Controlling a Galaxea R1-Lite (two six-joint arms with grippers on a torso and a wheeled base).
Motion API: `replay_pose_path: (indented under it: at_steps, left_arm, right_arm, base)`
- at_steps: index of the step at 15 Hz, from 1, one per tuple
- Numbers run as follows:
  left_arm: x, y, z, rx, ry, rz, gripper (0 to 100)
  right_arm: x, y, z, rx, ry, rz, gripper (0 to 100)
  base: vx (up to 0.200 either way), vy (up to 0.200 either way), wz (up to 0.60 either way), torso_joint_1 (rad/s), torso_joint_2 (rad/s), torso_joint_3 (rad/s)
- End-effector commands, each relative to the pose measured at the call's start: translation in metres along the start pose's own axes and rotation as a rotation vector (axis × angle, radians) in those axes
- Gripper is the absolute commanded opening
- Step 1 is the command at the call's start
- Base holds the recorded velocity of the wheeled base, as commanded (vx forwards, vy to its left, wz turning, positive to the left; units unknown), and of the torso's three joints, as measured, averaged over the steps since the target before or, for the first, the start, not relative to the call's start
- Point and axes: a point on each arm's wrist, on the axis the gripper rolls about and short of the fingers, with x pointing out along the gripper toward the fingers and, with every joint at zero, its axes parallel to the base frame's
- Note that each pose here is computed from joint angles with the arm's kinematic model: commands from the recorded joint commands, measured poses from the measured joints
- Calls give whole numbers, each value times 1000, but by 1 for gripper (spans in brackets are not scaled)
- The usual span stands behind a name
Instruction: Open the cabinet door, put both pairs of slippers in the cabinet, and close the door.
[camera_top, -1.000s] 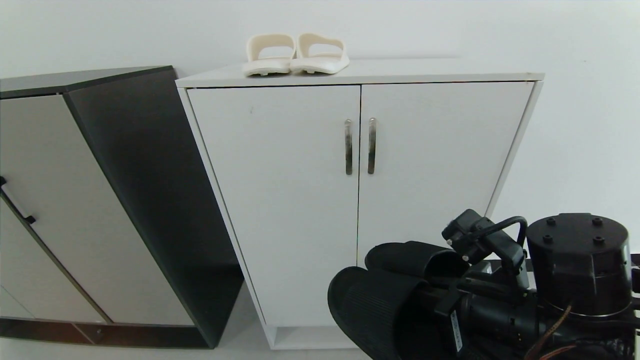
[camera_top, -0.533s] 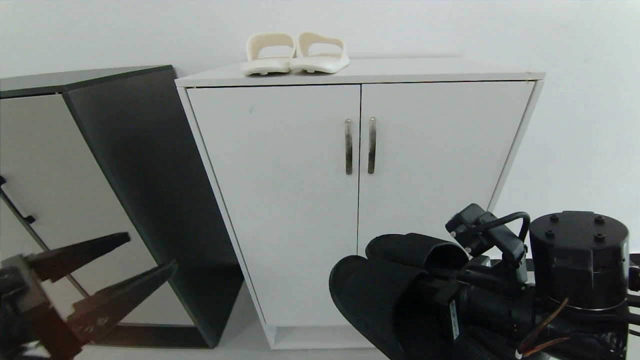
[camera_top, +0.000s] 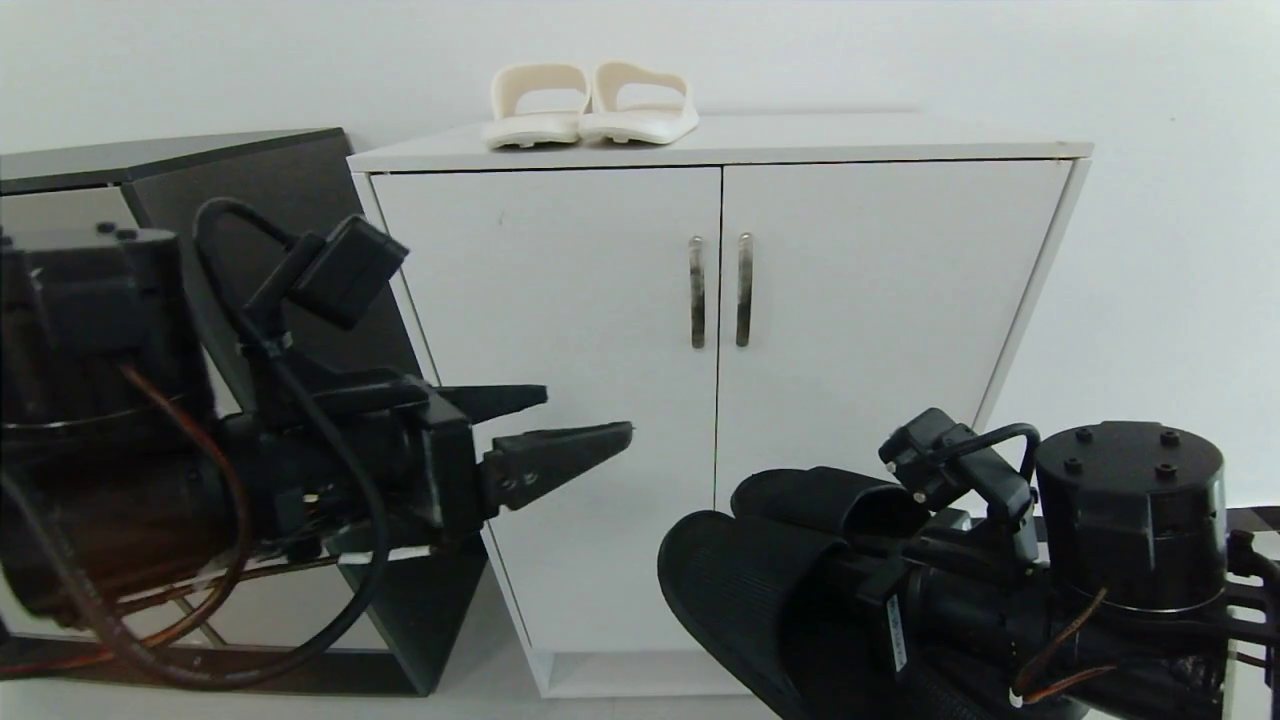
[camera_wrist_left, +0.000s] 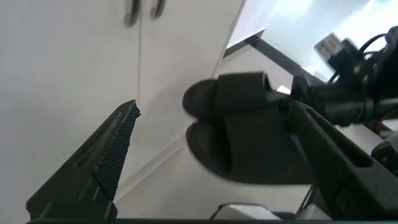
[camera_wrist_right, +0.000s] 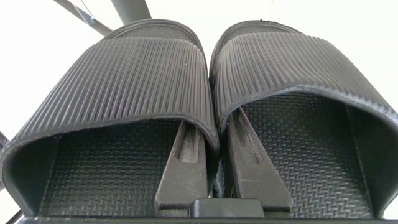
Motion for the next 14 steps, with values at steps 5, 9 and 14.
replay_pose_path:
  at_steps: [5, 9, 14]
  left_arm:
    - [101, 6, 32, 4, -14, -82, 100]
    - [133, 9, 47, -9, -30, -153, 100]
    - [158, 15, 57, -138, -10, -285, 100]
  right_arm:
    - [-3, 0, 0, -35, -6, -7, 0]
    - [-3, -1, -1, -36, 2, -11, 0]
    - [-2, -6, -2, -45, 6, -28, 0]
  base:
    - [0, 0, 0, 0, 0, 0]
    - [0, 0, 0, 0, 0, 0]
    - [0, 0, 0, 0, 0, 0]
